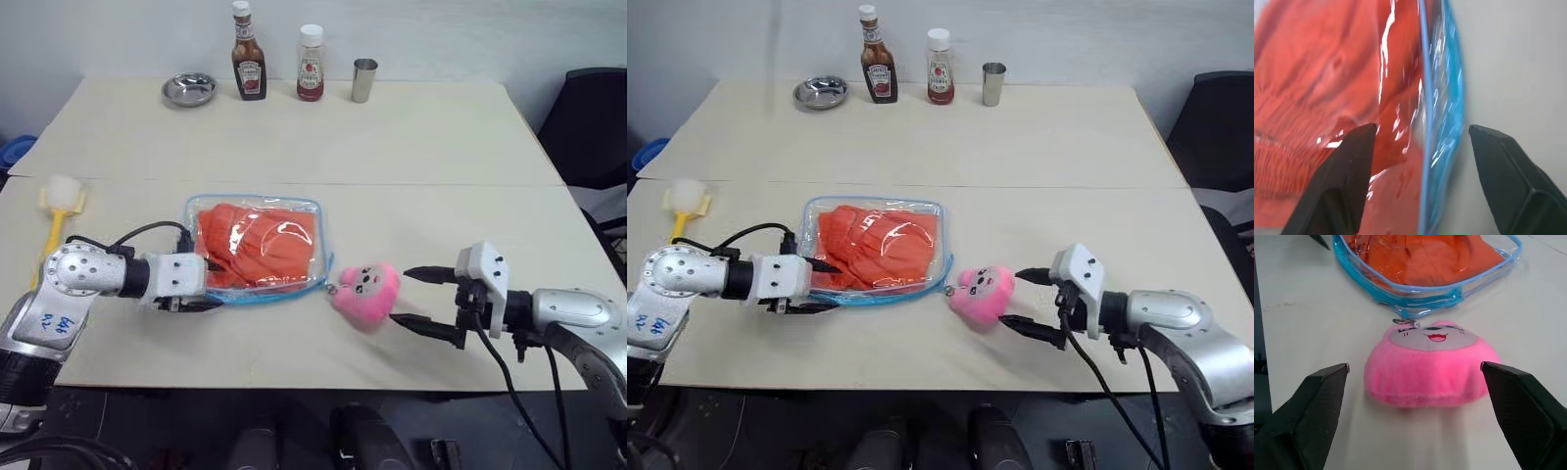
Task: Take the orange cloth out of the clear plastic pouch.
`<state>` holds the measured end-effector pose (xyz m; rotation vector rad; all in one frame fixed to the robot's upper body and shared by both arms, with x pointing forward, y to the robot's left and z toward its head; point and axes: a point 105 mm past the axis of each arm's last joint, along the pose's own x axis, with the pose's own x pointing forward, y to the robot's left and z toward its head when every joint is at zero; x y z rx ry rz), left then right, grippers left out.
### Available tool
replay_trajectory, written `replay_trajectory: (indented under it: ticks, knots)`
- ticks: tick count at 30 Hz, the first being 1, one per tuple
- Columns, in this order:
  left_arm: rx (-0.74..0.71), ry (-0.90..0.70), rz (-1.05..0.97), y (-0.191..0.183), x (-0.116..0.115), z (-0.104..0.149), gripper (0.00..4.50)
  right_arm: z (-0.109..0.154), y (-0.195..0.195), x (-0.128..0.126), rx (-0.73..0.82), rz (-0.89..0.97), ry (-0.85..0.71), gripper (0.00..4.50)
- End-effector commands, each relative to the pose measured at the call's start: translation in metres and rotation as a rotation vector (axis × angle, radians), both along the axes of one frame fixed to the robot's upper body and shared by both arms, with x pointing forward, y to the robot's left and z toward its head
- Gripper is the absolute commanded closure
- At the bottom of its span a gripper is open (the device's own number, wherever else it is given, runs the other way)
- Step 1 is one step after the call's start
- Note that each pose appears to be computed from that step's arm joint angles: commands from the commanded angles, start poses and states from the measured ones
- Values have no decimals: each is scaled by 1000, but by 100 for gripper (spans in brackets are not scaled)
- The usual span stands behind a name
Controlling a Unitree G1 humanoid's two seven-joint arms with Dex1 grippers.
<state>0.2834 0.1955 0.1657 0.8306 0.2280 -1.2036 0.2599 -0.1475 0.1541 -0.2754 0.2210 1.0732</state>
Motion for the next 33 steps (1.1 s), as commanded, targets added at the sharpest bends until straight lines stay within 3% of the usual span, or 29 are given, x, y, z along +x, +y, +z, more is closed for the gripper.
replay_trajectory:
  ticks: [1,3,6,17,23,33]
  knots:
    - [-172,84,-47,-16,-21,37,140,-1,6,6,9,1,-18,0]
    - [-239,129,-81,-27,-30,49,140,-7,8,12,8,-11,-7,0]
    - [-310,145,-99,-42,-32,61,132,-18,12,18,-4,-15,13,60]
    - [-308,111,-78,-51,-25,63,132,-11,15,-3,-11,81,-20,440]
    - [-295,105,-109,-59,-21,60,132,-10,35,-29,52,244,107,448]
    - [-267,116,-185,-77,-14,52,132,-41,70,-19,3,345,155,448]
